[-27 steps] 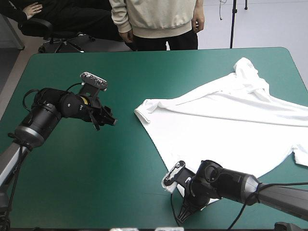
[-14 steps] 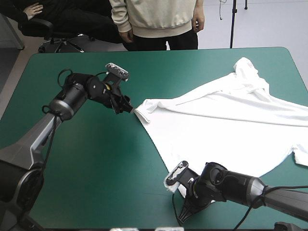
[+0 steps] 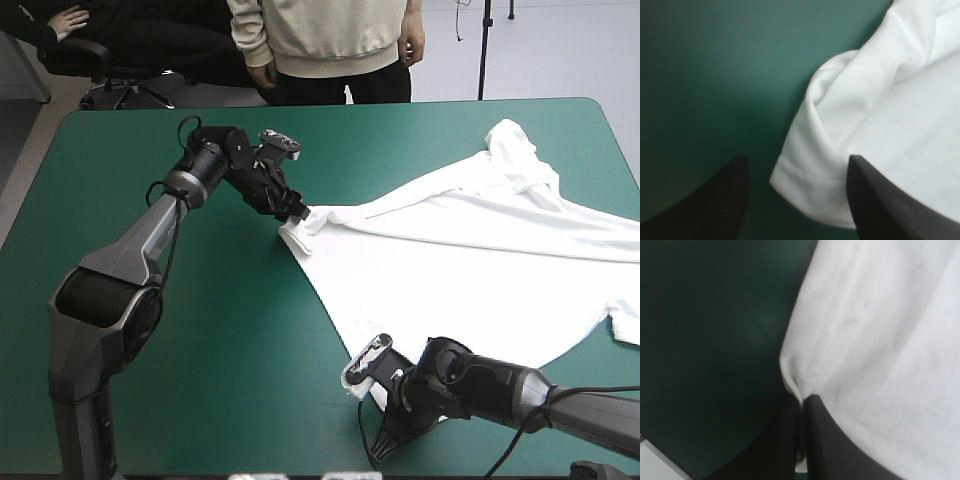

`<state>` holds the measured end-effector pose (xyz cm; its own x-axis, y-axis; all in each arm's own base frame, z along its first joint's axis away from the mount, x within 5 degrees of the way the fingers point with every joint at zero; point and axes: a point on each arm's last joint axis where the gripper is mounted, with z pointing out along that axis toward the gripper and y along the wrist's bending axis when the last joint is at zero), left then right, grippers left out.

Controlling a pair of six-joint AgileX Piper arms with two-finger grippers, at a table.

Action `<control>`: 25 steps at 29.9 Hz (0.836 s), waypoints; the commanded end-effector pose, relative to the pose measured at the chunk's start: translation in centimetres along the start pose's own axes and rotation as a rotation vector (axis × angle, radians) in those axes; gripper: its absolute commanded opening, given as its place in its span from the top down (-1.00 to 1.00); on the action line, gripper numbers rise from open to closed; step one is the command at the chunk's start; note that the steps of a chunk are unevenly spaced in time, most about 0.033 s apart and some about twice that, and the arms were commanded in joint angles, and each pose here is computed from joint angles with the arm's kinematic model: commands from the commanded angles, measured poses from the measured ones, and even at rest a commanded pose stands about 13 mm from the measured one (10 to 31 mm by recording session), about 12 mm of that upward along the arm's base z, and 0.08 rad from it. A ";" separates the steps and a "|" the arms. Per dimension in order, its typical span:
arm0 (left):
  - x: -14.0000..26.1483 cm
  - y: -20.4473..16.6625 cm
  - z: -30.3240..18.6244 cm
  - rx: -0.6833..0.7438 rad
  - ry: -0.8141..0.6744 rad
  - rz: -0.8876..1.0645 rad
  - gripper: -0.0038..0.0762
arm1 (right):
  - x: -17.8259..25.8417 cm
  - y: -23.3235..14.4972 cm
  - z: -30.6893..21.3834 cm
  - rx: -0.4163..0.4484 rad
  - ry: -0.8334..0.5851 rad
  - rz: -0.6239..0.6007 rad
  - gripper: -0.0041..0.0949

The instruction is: Fold the cloth

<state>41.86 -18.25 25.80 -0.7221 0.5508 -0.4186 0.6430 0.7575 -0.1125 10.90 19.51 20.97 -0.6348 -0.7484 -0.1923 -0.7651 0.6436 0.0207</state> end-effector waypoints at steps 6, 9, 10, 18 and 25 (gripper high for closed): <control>-0.9 -0.4 2.3 0.049 -0.031 0.002 -0.15 | 0.5 0.3 -0.3 -0.034 0.035 0.037 0.94; -0.8 -0.5 3.1 0.059 -0.017 -0.013 -0.07 | 0.5 0.3 -0.3 -0.034 0.035 0.037 0.94; -0.8 -0.6 3.1 0.060 -0.015 -0.013 0.03 | 0.5 0.3 -0.3 -0.036 0.036 0.038 0.94; -1.2 -1.1 1.2 0.084 0.048 0.035 0.95 | -0.3 0.3 -0.9 -0.043 -0.077 0.106 0.94; -3.4 -2.0 -5.9 0.019 -0.068 0.092 0.95 | -1.1 -1.3 -5.5 0.086 -0.263 0.193 0.94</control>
<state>43.45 -19.88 25.00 -0.7012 0.6164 -0.3582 0.6912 0.7110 -0.1293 11.29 18.98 22.90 -0.7342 -0.6117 -0.2944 -0.6457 0.7632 0.0244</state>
